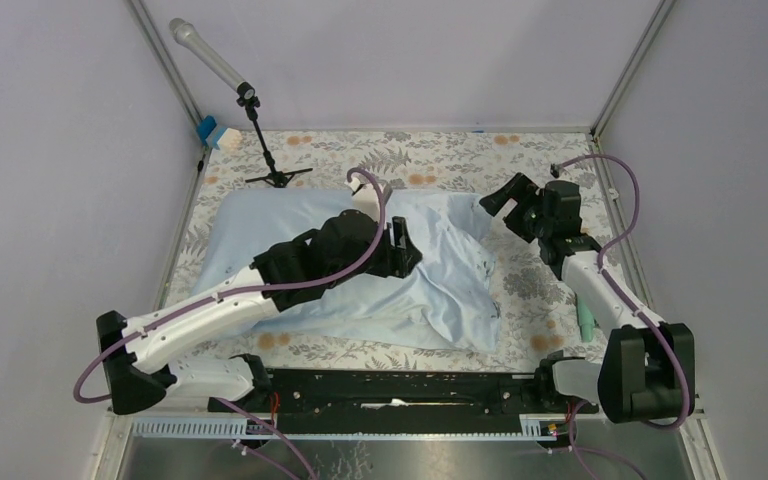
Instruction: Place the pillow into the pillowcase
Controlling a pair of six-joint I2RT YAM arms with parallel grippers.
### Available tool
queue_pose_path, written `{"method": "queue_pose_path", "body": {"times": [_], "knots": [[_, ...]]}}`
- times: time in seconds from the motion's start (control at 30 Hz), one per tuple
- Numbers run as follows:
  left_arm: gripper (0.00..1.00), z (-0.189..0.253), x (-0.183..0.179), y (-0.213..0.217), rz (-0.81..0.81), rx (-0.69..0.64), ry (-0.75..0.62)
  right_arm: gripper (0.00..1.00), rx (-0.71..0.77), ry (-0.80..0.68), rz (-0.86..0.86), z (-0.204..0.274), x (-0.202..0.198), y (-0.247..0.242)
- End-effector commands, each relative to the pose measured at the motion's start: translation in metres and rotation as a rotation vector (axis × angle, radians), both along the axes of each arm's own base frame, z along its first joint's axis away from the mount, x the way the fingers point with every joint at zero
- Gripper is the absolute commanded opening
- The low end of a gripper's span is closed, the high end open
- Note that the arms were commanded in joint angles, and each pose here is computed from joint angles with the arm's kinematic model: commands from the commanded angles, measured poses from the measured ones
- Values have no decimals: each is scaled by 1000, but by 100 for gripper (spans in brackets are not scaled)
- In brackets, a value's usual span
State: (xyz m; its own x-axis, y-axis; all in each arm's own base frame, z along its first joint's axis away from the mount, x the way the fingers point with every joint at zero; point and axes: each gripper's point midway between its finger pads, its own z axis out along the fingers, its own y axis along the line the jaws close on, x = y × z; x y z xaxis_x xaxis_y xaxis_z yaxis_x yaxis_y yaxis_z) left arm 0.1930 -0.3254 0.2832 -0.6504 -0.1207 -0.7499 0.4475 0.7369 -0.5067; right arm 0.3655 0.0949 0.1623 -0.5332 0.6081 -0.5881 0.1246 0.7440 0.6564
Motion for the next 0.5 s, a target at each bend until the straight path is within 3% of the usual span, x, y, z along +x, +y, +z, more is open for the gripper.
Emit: {"method": "queue_pose_path", "body": {"times": [0.0,0.2,0.47], "knots": [[52,-26,26,30,115,123,-19,95,38,-63,-2,-1,20,-3],[34,-42,11,31,83,106,44,91,80,-63,31,-21,35,-2],[31,-70,7,41,118,109,72,80,207,-83,46,-33,52,10]]}}
